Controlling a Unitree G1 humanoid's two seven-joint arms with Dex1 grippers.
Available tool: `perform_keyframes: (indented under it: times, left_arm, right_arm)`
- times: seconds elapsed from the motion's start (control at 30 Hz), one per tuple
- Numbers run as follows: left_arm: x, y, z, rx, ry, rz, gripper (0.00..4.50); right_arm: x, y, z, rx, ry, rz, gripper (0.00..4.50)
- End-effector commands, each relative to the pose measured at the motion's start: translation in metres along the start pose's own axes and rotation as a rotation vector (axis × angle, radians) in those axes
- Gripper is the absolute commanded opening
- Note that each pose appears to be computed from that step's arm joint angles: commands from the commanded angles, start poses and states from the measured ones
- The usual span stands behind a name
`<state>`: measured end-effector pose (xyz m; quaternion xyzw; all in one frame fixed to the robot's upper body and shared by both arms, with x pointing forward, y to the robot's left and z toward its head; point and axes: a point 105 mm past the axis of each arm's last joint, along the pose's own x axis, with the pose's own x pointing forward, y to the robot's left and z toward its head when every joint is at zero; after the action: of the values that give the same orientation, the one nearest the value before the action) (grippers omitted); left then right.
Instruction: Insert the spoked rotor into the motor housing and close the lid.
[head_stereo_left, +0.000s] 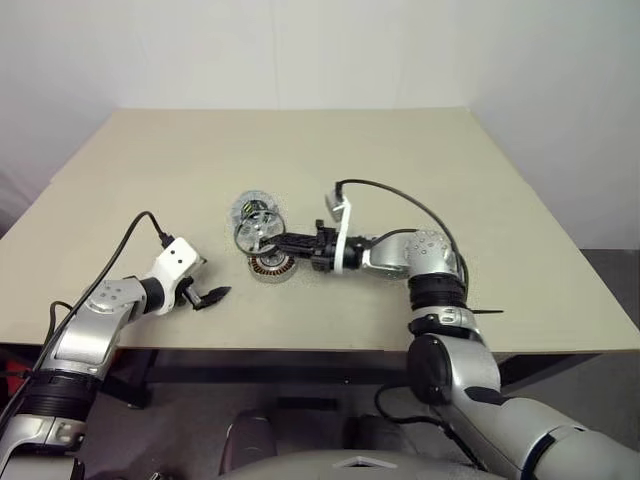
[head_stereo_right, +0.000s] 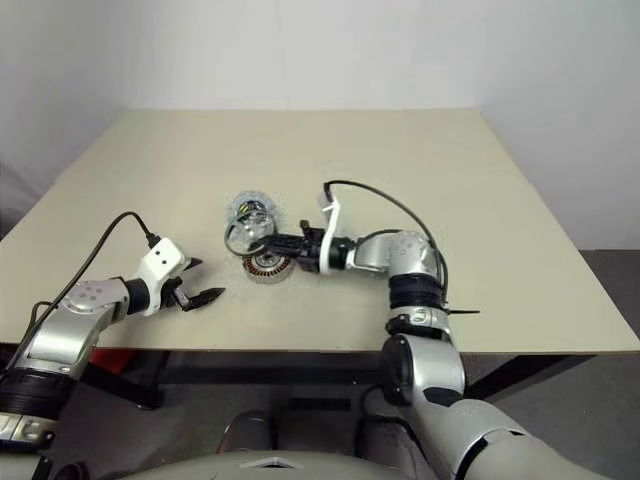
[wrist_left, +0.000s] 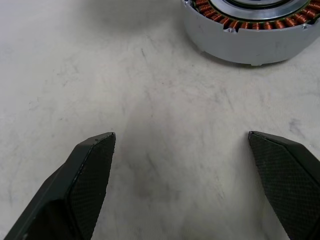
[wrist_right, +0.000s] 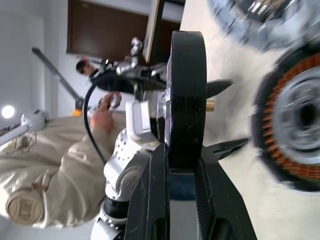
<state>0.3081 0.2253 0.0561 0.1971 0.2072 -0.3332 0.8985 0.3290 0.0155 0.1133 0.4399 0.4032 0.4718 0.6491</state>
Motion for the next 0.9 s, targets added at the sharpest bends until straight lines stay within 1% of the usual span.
perform_keyframes:
  times: [0.03,0.3,0.9]
  left_arm:
    - [-0.010,0.004,0.002,0.021,0.000,0.025,4.50]
    - [-0.016,0.003,-0.002,0.010,0.009,0.046,4.50]
    - [-0.016,0.007,0.001,0.024,0.009,0.049,4.50]
  right_arm:
    - [0.003,0.003,0.004,-0.028,-0.006,-0.011,0.60]
    - [0.002,-0.016,0.007,-0.005,-0.024,-0.078,0.60]
    - [0.004,-0.028,0.007,0.013,-0.046,-0.112,0.60]
